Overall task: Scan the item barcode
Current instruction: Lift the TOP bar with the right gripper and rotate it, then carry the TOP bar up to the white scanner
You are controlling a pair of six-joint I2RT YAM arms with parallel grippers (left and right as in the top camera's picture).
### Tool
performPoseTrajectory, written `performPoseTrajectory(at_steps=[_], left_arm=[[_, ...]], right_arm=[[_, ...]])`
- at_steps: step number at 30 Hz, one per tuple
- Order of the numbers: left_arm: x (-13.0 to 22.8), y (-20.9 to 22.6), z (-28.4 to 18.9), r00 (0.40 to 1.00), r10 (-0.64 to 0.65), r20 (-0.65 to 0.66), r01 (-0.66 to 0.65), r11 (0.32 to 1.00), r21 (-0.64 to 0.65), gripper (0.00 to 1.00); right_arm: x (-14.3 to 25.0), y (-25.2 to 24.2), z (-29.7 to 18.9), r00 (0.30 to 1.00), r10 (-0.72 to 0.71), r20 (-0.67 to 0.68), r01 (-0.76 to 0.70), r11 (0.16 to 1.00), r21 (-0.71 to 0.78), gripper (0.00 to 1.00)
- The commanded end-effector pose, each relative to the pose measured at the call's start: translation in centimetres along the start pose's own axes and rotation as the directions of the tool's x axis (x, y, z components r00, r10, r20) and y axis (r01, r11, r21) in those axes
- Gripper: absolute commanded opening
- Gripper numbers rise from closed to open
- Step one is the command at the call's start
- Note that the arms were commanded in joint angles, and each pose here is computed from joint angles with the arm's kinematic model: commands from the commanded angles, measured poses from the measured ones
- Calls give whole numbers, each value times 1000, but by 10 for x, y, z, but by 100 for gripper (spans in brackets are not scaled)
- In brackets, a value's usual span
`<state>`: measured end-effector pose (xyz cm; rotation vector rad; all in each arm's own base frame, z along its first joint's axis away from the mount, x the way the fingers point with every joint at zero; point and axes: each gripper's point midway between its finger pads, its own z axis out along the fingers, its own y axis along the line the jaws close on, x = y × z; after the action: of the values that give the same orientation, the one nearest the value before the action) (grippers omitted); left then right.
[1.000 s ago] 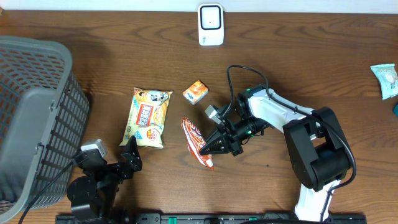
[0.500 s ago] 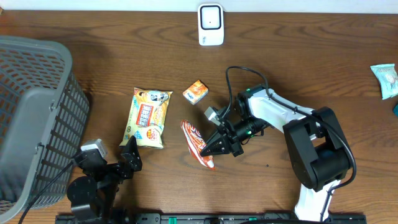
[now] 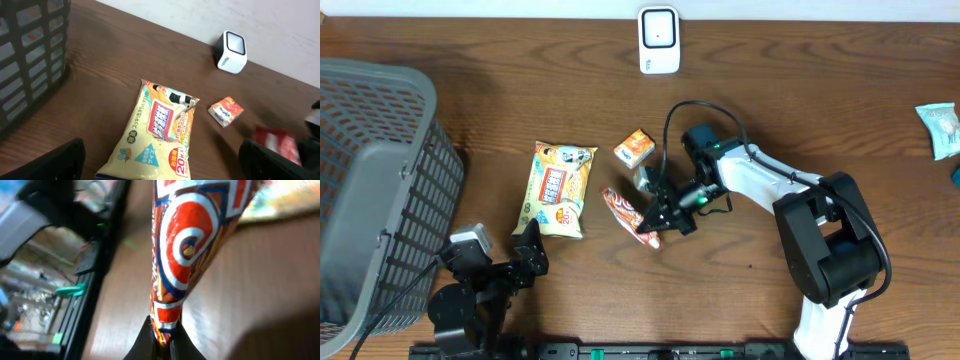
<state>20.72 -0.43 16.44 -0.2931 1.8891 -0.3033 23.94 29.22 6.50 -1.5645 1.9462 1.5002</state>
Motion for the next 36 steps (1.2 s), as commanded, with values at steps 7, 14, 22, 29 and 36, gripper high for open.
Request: performPoseTrajectory(at_steps=[7, 14, 22, 29, 36], left_arm=[[0, -2, 0, 1000, -5, 0, 5, 1000, 10, 98], [0, -2, 0, 1000, -5, 0, 5, 1000, 10, 98], [0, -2, 0, 1000, -5, 0, 5, 1000, 10, 98], [0, -2, 0, 1000, -5, 0, 5, 1000, 10, 98], [0, -2, 0, 1000, -5, 0, 5, 1000, 10, 98]], right_arm=[[-18, -69, -38, 882, 471, 5, -429, 801, 418, 1], [-72, -105, -97, 868, 474, 145, -438, 597, 672, 1], [-102, -146, -163, 891, 351, 287, -417, 384, 824, 1], [-116, -205, -190, 878, 304, 371, -463, 337, 820, 1], [-137, -263, -192, 859, 285, 425, -501, 299, 812, 1]])
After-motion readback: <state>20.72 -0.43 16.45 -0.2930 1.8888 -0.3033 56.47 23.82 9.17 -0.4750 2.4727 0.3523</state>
